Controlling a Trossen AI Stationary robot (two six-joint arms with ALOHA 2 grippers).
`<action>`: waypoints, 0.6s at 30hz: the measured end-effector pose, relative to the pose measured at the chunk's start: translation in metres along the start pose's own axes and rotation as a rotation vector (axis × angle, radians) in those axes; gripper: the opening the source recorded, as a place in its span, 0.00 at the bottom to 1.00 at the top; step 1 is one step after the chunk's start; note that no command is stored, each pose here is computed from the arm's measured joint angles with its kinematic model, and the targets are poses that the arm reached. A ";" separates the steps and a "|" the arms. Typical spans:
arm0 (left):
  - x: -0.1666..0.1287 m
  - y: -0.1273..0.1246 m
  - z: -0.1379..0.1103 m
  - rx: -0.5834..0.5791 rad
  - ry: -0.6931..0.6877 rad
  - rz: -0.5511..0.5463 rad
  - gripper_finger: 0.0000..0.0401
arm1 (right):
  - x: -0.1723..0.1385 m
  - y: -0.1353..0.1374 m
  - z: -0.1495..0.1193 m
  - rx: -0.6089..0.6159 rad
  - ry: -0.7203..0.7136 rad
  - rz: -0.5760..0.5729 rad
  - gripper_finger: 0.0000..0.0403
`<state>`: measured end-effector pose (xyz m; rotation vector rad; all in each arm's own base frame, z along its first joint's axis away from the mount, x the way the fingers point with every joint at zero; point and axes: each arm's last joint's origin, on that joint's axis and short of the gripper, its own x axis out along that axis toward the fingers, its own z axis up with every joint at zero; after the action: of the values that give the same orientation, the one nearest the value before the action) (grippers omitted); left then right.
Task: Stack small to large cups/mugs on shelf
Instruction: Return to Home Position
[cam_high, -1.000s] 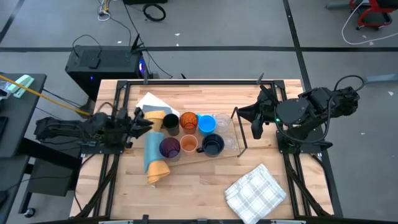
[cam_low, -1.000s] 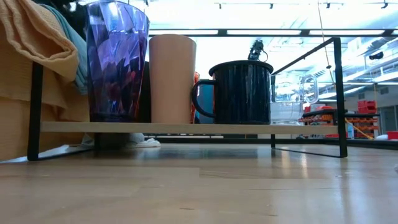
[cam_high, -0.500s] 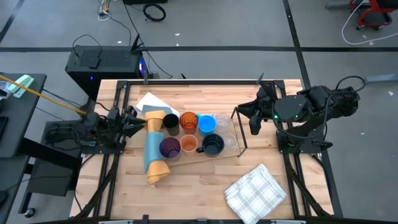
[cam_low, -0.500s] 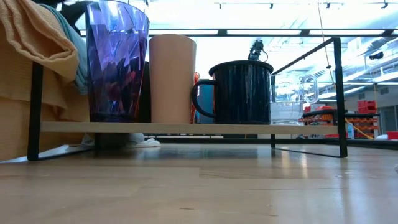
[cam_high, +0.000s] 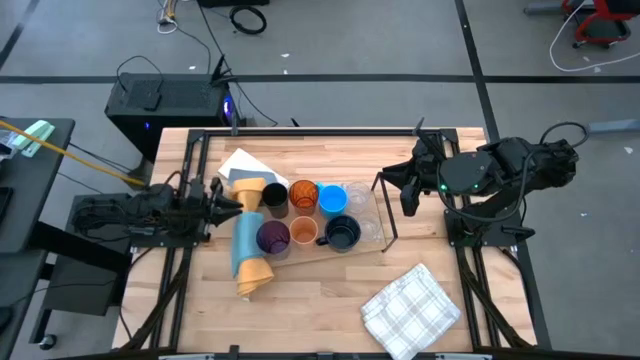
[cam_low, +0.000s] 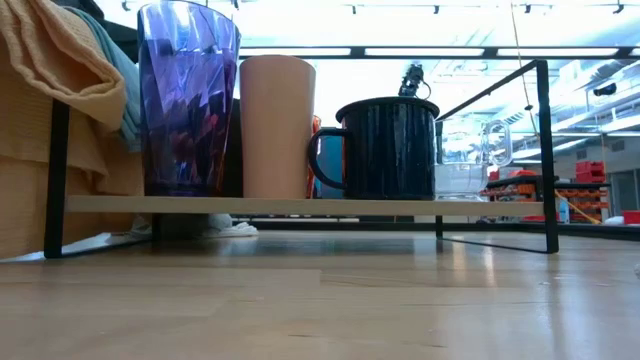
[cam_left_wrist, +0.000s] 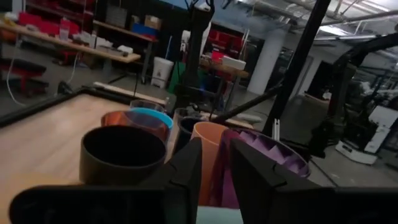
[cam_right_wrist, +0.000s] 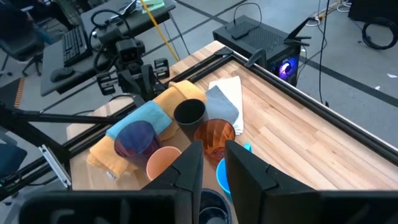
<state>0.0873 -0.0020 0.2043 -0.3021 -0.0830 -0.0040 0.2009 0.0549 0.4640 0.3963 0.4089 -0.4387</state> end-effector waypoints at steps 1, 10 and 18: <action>0.000 0.000 0.000 0.017 -0.003 -0.001 0.22 | 0.000 0.000 0.000 0.000 0.000 0.000 0.18; 0.000 0.002 -0.008 0.167 0.082 0.017 0.18 | 0.000 0.000 0.000 0.004 0.000 0.000 0.18; 0.000 0.003 -0.009 0.186 0.092 0.041 0.12 | 0.002 -0.002 0.002 0.011 -0.004 -0.013 0.18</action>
<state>0.0876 -0.0013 0.1948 -0.1173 0.0143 0.0306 0.2017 0.0519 0.4640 0.4032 0.4055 -0.4539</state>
